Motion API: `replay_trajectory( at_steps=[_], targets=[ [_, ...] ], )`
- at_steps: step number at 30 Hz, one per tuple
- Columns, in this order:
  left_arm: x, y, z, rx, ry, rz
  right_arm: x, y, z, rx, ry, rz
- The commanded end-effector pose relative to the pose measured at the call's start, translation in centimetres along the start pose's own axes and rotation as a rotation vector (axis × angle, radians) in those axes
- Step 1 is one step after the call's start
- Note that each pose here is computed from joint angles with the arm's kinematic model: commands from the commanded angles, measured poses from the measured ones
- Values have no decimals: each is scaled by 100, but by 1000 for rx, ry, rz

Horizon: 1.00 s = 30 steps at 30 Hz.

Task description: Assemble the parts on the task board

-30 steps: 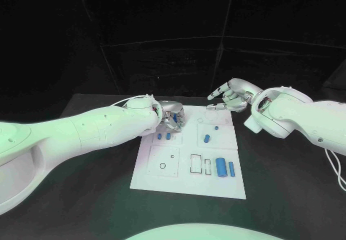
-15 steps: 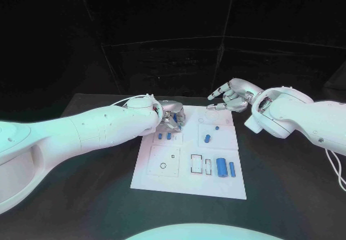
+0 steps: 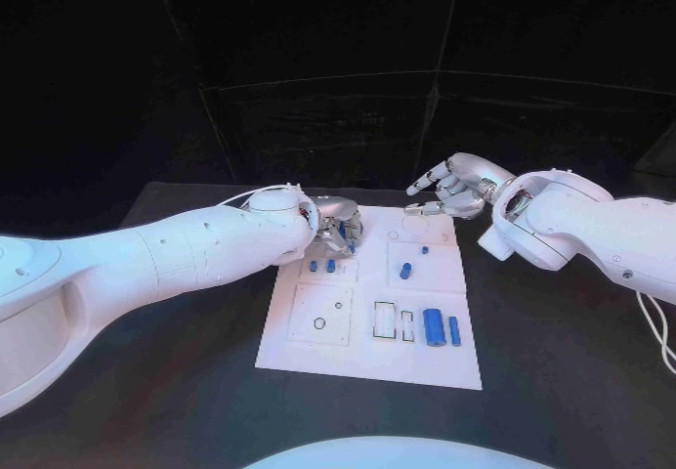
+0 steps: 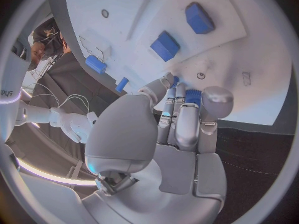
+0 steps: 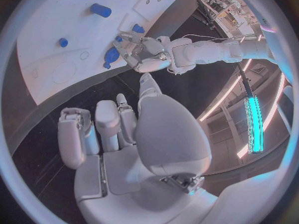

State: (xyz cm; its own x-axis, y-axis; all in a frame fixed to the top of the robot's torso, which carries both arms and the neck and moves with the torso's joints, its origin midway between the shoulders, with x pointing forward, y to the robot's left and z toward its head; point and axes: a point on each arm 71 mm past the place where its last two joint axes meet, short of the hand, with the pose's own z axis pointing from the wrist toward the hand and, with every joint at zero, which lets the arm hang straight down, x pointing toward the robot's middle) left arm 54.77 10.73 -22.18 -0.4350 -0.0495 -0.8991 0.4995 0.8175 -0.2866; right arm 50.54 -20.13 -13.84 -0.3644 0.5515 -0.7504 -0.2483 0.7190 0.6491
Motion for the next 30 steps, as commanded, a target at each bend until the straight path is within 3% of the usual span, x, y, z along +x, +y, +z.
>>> replay_trajectory(
  at_steps=[1, 18, 30],
  targets=[
    [68, 23, -3, -21, 46, 8, -1, 18, 3, -11, 5, 3],
    [63, 13, 2, -14, 35, 7, -1, 18, 4, -11, 5, 5],
    [18, -32, -37, 42, -52, -25, -2, 17, 9, -12, 5, 5]
  ],
)
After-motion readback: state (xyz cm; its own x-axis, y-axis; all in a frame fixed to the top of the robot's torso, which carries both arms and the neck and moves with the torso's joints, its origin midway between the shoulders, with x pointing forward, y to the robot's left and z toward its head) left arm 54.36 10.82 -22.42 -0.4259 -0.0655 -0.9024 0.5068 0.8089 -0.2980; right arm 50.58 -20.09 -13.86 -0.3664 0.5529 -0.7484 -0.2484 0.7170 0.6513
